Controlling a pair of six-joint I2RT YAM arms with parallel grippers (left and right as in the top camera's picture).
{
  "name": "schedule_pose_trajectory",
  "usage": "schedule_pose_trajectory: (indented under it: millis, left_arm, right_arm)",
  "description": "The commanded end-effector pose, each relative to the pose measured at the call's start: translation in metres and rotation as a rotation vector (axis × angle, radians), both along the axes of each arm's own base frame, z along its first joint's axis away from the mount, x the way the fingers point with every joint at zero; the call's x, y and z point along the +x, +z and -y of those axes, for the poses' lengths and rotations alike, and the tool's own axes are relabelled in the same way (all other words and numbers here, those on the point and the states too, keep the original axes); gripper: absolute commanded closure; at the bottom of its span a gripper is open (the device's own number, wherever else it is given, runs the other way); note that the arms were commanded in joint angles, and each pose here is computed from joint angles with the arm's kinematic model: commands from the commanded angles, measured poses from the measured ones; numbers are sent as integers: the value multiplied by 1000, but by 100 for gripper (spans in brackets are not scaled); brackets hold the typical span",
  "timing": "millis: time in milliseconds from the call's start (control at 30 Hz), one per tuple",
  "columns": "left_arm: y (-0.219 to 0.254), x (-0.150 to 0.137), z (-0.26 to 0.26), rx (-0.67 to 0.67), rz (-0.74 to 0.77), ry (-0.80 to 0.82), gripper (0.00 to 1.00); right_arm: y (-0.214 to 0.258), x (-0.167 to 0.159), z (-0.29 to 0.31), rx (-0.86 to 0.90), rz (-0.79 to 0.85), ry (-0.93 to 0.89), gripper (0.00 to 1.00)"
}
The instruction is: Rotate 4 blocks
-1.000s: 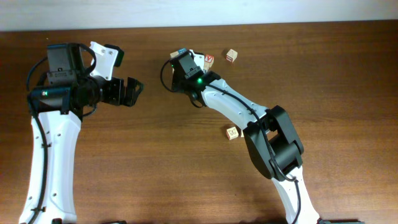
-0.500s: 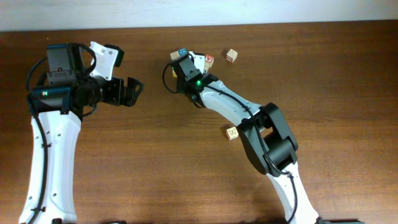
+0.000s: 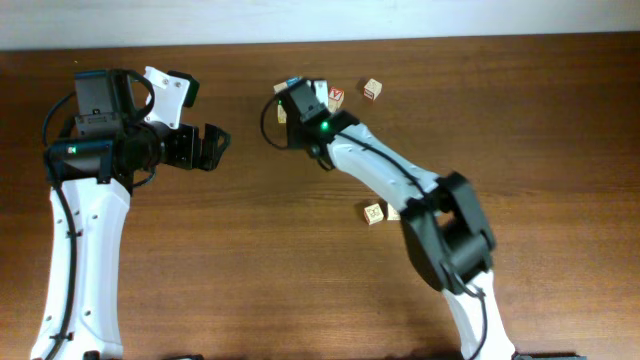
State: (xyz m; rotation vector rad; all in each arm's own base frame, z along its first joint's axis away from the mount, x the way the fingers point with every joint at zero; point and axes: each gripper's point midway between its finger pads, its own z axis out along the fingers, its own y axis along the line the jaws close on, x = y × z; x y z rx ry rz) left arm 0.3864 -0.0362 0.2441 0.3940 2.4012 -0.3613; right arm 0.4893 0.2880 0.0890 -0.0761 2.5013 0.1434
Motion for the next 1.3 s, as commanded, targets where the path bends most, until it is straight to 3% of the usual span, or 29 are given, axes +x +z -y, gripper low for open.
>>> schedule_pose_trajectory:
  millis: [0,67,100,333,400,467,633,700,733,800,867,1033,1267]
  left_arm:
    - [6,3,0,7,23,-17,1]
    - [6,3,0,7,23,-17,1]
    - [6,3,0,7,23,-17,1]
    - [6,3,0,7,23,-17,1]
    - [6,3,0,7,23,-17,1]
    - [6,3,0,7,23,-17,1]
    - [6,3,0,7,23,-17,1]
    - [6,3,0,7,23,-17,1]
    - [6,3,0,7,23,-17,1]
    - [6,3,0,7,23,-17,1]
    - [6,3,0,7,23,-17,1]
    - [6,3,0,7,23,-17,1]
    - [6,3,0,7,23,-17,1]
  right_arm:
    - [102,-37,18,50,31,38,76]
    - [95,-79,44,-40,-127,39,76]
    - [69,-102,54,-92,-256,43,76]
    - [-48,-182,70,-108,-623,65,75]
    - [-58,-191,72,-99,-651,65,75]
    - [-58,-191,72,-99,-652,64,62]
    - [-58,-187,70,-90,-635,69,59]
    - [-42,-168,63,-73,-574,122,60]
    - [-18,-141,56,-44,-493,146,59]
    - [55,-46,64,72,-176,55,59]
    - [78,10,72,151,24,20,49]
    - [33,66,47,266,136,-58,33]
    - [-44,91,56,232,143,-192,34]
